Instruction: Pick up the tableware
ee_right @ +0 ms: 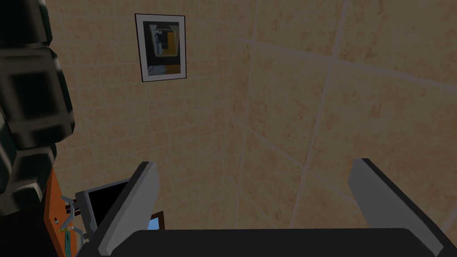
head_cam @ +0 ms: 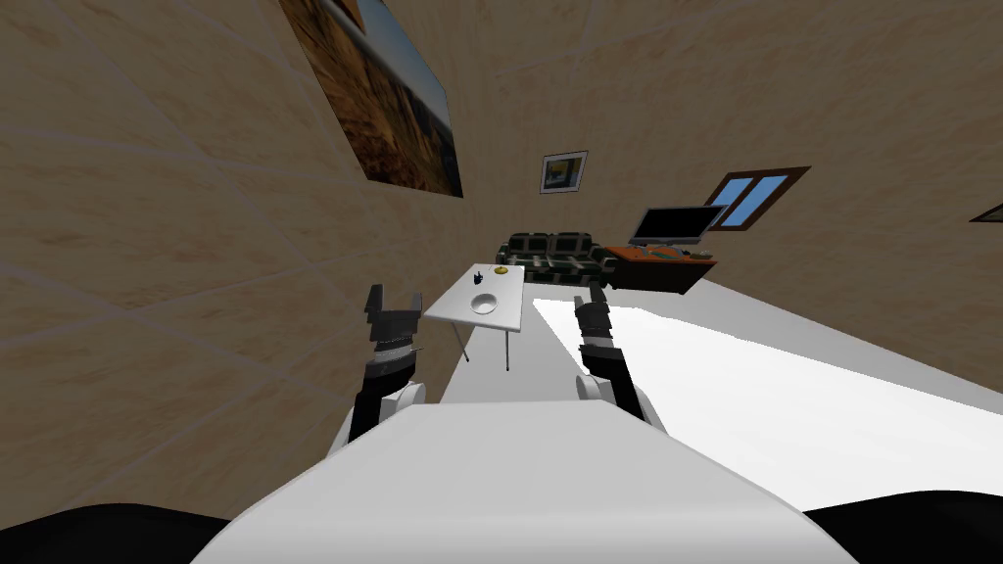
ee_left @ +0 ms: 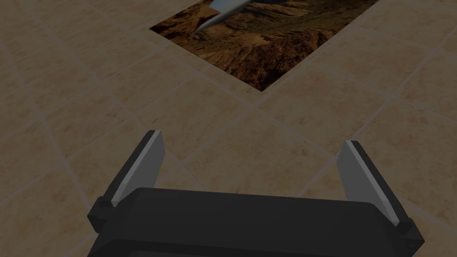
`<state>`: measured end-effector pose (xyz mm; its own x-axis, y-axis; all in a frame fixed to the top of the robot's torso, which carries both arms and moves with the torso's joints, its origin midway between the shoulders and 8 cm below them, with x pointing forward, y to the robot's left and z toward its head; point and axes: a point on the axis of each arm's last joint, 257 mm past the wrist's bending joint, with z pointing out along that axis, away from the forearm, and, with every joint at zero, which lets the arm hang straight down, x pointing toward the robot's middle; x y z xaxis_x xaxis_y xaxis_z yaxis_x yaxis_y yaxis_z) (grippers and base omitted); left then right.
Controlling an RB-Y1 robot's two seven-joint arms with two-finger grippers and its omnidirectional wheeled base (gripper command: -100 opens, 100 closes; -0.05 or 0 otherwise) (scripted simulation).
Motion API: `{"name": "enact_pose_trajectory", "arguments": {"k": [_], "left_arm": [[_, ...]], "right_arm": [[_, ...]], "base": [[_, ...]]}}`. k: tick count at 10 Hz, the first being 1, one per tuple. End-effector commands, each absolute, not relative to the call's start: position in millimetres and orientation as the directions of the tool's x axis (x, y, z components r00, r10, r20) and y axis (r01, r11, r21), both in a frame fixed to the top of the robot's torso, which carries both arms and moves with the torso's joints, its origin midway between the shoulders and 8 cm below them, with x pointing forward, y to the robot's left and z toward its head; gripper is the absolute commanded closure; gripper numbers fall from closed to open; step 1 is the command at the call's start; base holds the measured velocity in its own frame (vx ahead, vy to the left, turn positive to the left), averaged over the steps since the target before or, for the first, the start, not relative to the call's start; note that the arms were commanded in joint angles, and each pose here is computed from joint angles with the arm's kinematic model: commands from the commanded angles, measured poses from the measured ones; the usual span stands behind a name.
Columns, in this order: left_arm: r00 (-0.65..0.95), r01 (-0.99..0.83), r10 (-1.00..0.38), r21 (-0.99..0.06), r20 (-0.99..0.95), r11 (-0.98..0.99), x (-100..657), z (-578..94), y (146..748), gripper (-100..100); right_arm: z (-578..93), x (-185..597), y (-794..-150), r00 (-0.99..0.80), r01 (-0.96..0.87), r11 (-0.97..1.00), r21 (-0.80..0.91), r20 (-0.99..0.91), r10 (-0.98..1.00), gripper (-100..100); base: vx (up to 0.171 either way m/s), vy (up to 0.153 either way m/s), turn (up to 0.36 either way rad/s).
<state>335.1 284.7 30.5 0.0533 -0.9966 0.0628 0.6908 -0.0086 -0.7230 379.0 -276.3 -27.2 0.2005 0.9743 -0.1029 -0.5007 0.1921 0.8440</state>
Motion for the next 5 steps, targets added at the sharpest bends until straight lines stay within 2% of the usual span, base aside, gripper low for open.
{"name": "enact_pose_trajectory", "arguments": {"k": [1,5], "left_arm": [[0.063,0.662,-0.998,-0.749,0.031,0.019,340.8,24.6,287.9,-100],[0.094,0.59,-0.995,-0.804,-0.022,0.073,353.3,9.2,299.5,-100]], "right_arm": [[-27.2,379.0,-276.3,0.2,-0.501,0.192,0.844,-0.103,0.974,0],[-27.1,379.0,-276.2,0.2,-0.501,0.192,0.844,-0.103,0.974,0]], "base": [[-0.016,-0.037,-0.047],[-0.026,-0.095,-0.031]]}}
